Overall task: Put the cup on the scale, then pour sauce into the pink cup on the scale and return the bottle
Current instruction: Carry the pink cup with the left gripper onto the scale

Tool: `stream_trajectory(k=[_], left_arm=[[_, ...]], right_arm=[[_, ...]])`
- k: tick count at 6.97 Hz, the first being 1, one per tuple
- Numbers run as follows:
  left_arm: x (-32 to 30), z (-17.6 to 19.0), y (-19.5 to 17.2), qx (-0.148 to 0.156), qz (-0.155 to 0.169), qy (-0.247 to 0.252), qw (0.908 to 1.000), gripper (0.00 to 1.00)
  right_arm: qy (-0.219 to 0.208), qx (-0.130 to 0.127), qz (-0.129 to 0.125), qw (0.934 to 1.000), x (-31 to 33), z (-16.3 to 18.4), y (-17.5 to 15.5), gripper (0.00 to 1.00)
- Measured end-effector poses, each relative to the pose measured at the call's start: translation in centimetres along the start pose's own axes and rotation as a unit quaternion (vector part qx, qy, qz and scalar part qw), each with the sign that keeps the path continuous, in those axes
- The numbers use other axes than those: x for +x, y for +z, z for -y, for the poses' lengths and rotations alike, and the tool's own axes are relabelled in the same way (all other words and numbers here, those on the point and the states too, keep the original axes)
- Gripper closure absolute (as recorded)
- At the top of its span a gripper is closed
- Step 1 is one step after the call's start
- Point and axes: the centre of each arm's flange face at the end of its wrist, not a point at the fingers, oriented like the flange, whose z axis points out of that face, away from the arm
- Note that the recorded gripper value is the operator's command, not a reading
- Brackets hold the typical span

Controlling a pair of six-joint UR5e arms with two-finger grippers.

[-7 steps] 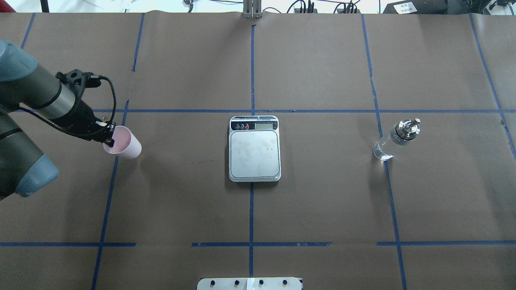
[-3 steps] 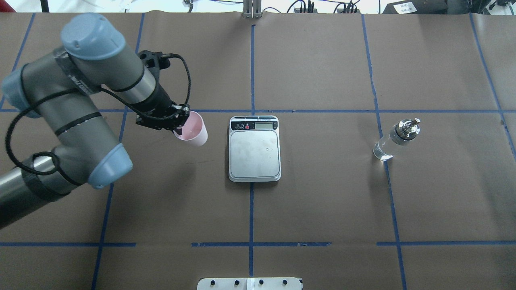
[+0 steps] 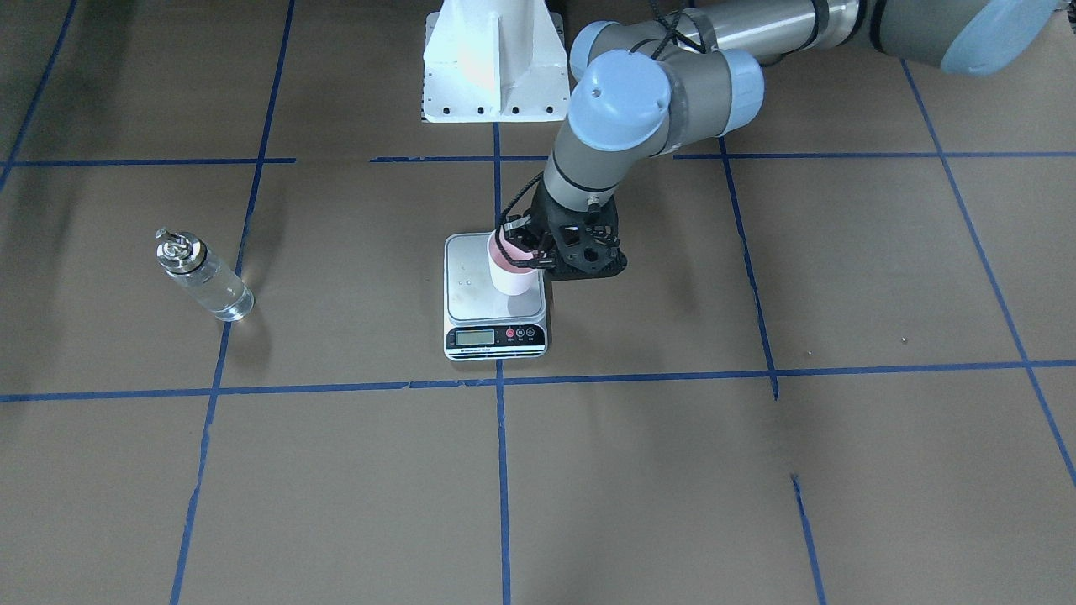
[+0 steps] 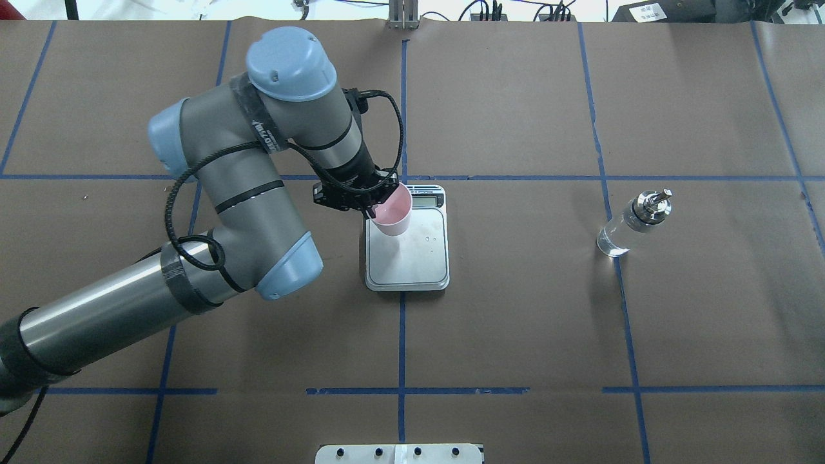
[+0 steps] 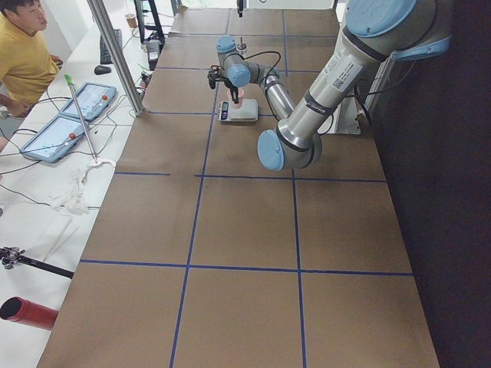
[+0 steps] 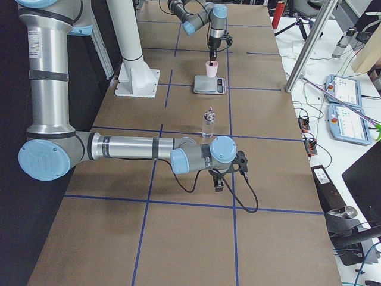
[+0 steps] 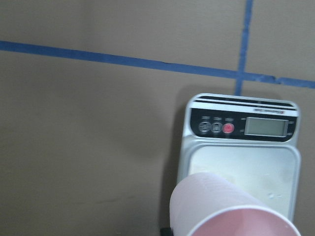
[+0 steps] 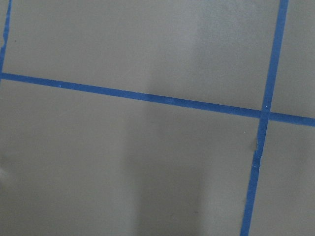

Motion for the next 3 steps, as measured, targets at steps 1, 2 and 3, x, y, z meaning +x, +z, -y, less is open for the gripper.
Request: stream_trajectory(k=[1, 2, 3], left_arm=[[1.1, -0.6, 1.2, 0.001, 0.007, -0.004, 1.0, 1.0], [1.5, -1.1, 2.2, 0.004, 0.014, -0.008, 0.9999, 0.97], [1.6, -1.3, 2.8, 0.006, 0.019, -0.01, 0.9998, 0.75]], right_arm=[[-0.001, 0.0, 0.0, 1.0, -0.1, 0.1, 0.0, 0.0], [-0.001, -0.002, 0.001, 1.0, -0.1, 0.1, 0.2, 0.0], [-0.002, -0.003, 0.001, 1.0, -0.2, 0.2, 0.3, 0.0]])
